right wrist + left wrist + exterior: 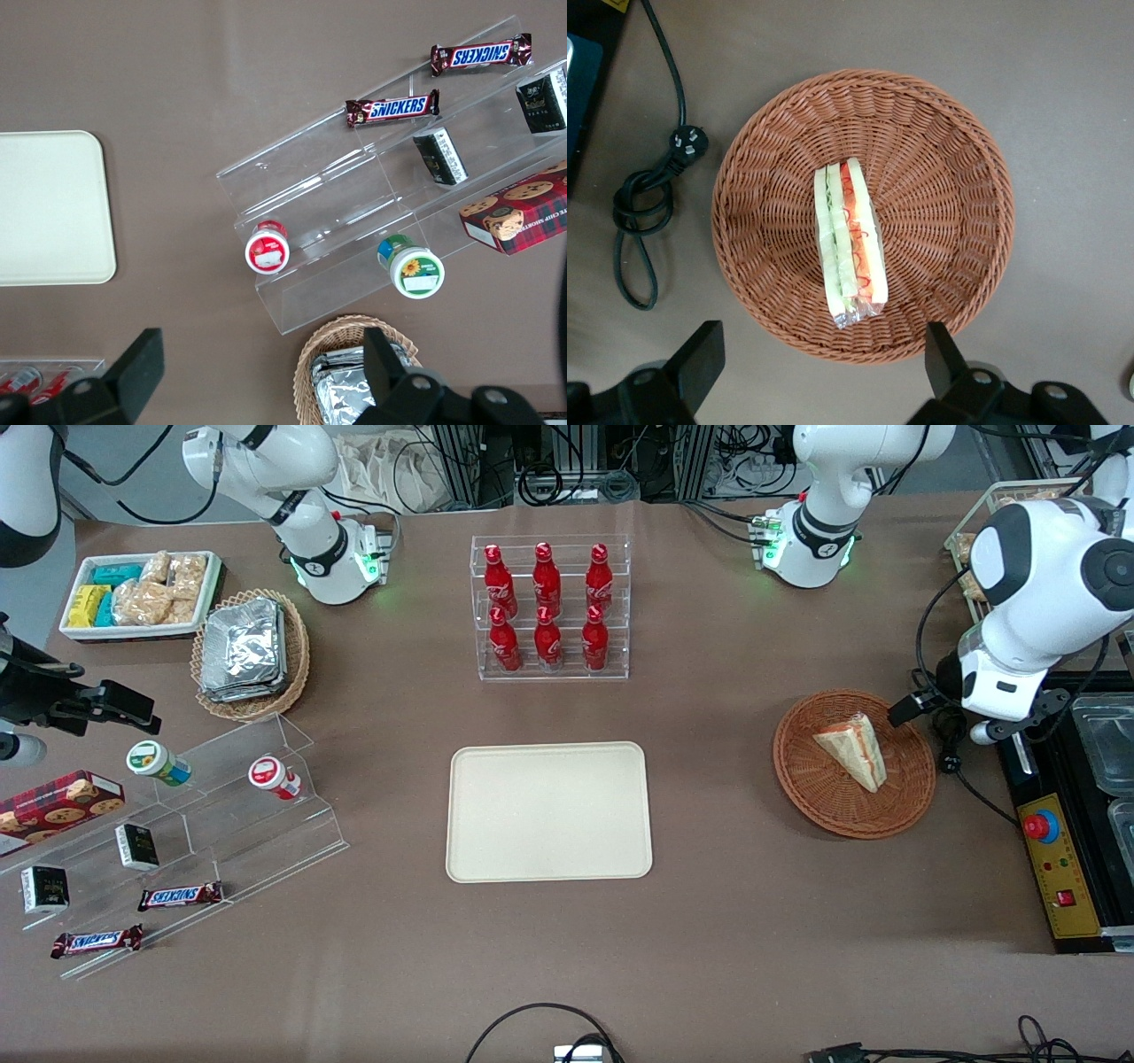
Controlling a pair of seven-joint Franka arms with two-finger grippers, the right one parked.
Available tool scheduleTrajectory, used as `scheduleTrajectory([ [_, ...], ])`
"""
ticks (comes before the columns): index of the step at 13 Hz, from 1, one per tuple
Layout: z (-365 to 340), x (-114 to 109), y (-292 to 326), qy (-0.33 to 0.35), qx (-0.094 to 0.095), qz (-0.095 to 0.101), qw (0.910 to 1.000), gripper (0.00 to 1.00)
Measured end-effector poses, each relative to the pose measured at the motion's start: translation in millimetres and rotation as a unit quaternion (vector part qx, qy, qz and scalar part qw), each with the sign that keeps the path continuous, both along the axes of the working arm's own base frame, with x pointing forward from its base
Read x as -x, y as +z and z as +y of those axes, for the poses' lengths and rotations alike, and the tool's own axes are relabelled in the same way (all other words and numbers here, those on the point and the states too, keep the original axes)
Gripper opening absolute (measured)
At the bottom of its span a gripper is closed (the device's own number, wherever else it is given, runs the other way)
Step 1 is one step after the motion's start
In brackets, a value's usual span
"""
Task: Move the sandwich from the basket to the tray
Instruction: 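Lower the open left gripper around the wrapped sandwich in the basket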
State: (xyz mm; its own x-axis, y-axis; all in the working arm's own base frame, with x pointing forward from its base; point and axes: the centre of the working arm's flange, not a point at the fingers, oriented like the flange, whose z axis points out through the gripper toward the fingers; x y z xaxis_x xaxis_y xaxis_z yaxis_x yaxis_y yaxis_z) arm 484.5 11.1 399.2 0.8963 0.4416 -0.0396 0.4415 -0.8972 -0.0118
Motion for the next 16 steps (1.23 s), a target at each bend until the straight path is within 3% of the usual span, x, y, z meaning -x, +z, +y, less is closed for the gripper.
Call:
scheduleTrajectory([
  [6,-1,13,-48,0.026,-0.001,-0.003,0.9997,1.00],
  [16,-5,11,-96,0.062,-0.003,-0.006,0.9980,1.00],
])
